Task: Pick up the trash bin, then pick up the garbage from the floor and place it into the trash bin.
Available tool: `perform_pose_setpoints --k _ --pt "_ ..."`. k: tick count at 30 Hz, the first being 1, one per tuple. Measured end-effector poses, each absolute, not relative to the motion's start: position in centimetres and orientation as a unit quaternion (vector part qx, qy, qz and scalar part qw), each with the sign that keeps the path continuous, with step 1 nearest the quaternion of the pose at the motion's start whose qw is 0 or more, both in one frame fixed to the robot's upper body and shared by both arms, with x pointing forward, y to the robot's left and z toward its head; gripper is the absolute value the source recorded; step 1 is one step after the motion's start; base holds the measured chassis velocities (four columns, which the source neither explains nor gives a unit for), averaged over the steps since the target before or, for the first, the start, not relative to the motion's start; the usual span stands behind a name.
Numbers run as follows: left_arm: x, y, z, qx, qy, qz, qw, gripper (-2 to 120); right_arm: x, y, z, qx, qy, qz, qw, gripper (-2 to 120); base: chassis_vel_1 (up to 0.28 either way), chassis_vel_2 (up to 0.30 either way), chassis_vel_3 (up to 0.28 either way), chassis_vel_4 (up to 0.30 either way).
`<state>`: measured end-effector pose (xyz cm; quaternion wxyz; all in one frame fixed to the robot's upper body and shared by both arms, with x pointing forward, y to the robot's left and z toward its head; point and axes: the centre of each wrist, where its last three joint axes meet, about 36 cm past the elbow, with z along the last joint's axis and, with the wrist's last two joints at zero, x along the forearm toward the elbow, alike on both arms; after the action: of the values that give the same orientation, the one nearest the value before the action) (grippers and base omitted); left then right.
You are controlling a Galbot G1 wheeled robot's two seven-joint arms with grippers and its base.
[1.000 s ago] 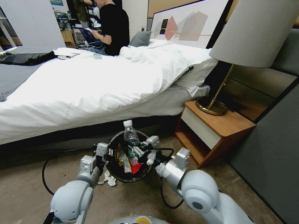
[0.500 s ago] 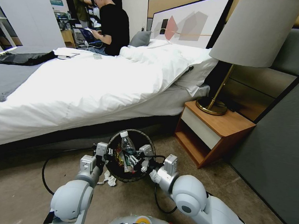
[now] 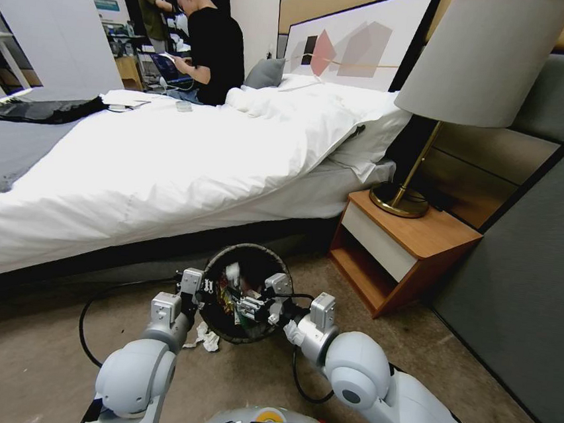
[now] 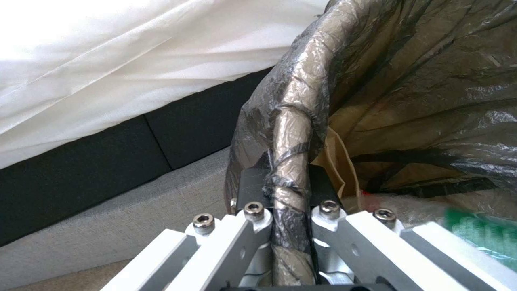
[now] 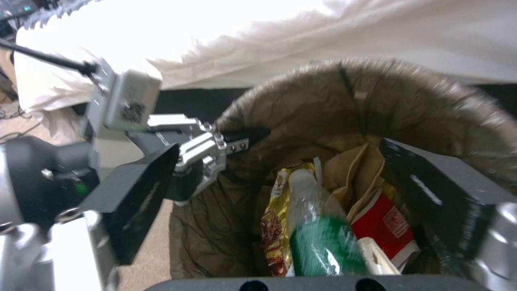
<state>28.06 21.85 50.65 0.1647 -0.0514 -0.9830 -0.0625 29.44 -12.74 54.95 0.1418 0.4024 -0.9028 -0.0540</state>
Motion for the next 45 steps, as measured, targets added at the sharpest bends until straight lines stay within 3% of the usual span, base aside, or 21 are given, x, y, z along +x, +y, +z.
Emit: perform_pose_setpoints --k 16,28,37,41,45 --pt "28.2 21.9 50.5 -0.052 -0.983 -0.062 0.165 1 29.1 -16.4 57.9 0.336 -0.936 -0.062 0.083 100 0.0 0.0 0.0 0.0" --pt "28.0 22.3 50.7 -0.048 -0.983 -0.06 0.165 1 29.1 -19.0 57.2 0.202 -0.977 -0.063 0.021 100 0.0 0.0 0.0 0.0" --pt "27.5 22.5 51.0 -0.046 -0.984 -0.055 0.162 1 26.6 -26.2 53.5 0.029 -0.995 -0.008 -0.094 100 0.0 0.0 0.0 0.0" --pt "27.2 22.5 51.0 -0.044 -0.984 -0.052 0.163 1 24.0 -29.3 48.2 -0.028 -0.993 0.066 -0.089 100 0.0 0.0 0.0 0.0" --pt "27.1 22.4 51.0 -0.043 -0.984 -0.052 0.163 1 23.2 -29.3 46.7 -0.038 -0.993 0.076 -0.086 100 0.0 0.0 0.0 0.0"
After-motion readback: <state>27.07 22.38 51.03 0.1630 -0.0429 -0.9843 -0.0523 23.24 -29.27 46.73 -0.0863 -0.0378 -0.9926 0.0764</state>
